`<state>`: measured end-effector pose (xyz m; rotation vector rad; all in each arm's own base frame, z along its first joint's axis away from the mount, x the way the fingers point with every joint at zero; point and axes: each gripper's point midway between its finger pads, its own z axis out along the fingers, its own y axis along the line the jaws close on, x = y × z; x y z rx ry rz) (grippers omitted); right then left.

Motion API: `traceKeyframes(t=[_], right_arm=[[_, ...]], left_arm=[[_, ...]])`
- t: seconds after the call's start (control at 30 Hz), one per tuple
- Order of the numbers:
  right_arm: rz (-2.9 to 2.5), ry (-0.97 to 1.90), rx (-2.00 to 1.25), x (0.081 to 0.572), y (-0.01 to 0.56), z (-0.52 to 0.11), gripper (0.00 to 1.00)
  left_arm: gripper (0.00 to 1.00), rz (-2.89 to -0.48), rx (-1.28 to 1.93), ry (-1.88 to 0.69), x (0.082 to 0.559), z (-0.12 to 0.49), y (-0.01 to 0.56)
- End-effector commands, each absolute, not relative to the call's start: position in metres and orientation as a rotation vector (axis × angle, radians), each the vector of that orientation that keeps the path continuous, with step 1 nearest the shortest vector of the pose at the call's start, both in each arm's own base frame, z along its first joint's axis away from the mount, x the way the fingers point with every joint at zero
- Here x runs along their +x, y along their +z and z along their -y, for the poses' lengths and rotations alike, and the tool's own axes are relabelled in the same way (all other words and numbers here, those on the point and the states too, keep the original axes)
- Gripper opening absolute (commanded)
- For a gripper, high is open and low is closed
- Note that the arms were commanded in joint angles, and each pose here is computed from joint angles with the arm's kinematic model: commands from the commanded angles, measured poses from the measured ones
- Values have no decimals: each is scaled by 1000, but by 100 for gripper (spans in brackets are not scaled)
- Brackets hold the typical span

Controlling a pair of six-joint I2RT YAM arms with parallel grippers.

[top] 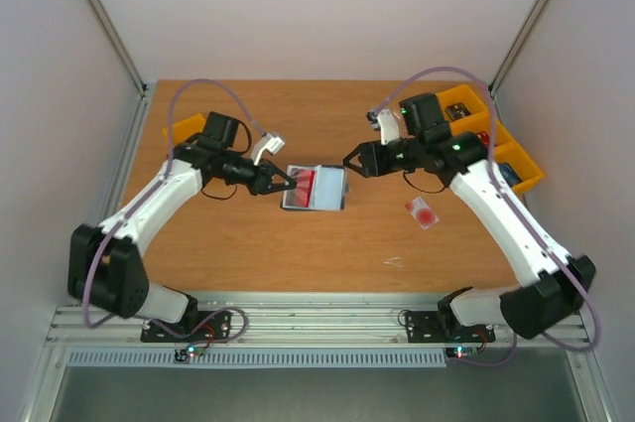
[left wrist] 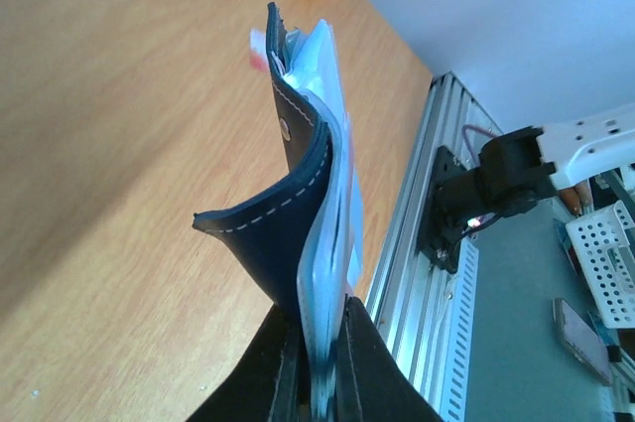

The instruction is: Take the credit cards out of the card holder

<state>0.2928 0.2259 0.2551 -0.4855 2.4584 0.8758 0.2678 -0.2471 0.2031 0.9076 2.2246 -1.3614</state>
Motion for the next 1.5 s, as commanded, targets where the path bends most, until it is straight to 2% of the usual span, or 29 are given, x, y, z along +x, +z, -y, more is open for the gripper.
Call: traceKeyframes(t=[0.0, 0.17, 0.27, 0.4, 0.73, 1.0, 1.17, 1.27, 1.37, 1.47], right_arm=[[-2204, 1162, -697, 255, 324, -252, 47], [-1947, 1540, -868, 221, 378, -294, 36], [-1920, 1559, -891, 220, 381, -302, 30], [-1896, 1497, -880, 222, 386, -298, 28], [-1869, 1541, -926, 217, 390, -312, 19], [-1866, 1539, -936, 221, 391, -321, 10], [-1863, 1535, -969, 219, 392, -328, 11], [-1831, 1537, -987, 216, 397, -328, 2], [-1812, 1520, -998, 212, 399, -324, 1], [-1851, 1500, -1000, 210, 392, -318, 9]], left_arm=[[0, -2024, 942, -1338, 253, 241, 274], [0, -1842, 887, -1334, 252, 240, 329], [0, -1736, 851, -1370, 244, 239, 361], [0, -1648, 871, -1419, 229, 238, 383], [0, -1541, 885, -1441, 229, 241, 397], [0, -1556, 889, -1475, 226, 248, 382], [0, -1555, 904, -1475, 225, 251, 380], [0, -1562, 896, -1475, 225, 251, 379], [0, -1563, 897, -1475, 224, 250, 379], [0, -1560, 900, -1475, 223, 249, 379]])
